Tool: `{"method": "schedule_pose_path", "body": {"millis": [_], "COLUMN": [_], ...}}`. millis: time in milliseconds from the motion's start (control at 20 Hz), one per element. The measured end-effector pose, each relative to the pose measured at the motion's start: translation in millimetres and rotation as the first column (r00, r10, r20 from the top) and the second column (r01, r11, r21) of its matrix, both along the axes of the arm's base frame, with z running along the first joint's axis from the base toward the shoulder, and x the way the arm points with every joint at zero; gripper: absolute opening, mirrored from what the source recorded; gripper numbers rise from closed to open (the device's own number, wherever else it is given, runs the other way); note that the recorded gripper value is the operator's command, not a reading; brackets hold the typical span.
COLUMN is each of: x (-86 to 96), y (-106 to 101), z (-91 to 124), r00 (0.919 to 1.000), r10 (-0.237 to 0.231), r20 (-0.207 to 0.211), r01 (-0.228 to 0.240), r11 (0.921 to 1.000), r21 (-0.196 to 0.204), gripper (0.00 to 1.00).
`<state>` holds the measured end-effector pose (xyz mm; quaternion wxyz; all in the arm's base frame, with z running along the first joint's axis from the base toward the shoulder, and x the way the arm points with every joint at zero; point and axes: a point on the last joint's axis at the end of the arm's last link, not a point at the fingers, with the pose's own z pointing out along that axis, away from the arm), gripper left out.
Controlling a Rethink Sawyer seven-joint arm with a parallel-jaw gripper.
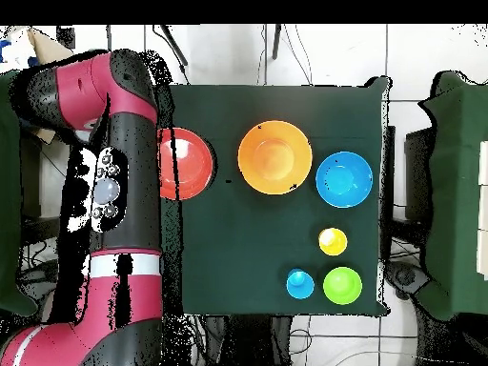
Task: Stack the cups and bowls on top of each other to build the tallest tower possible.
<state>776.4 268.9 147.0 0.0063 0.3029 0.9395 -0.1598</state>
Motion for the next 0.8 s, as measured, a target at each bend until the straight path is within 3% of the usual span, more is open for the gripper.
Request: {"method": "schedule_pose_path", "body": {"millis": [500,800], "x": [0.0,1.4], "y": [0.3,2.4], "z": [0.6,14.3], "r00": [1.0,0.9999], "r10": [0.0,0.001], "r20": [0.001,0.016], "r01": [0.0,-0.001], "r11": [1.0,1.0], "r21": [0.0,0.005], "gripper": [1.0,1.0]}}
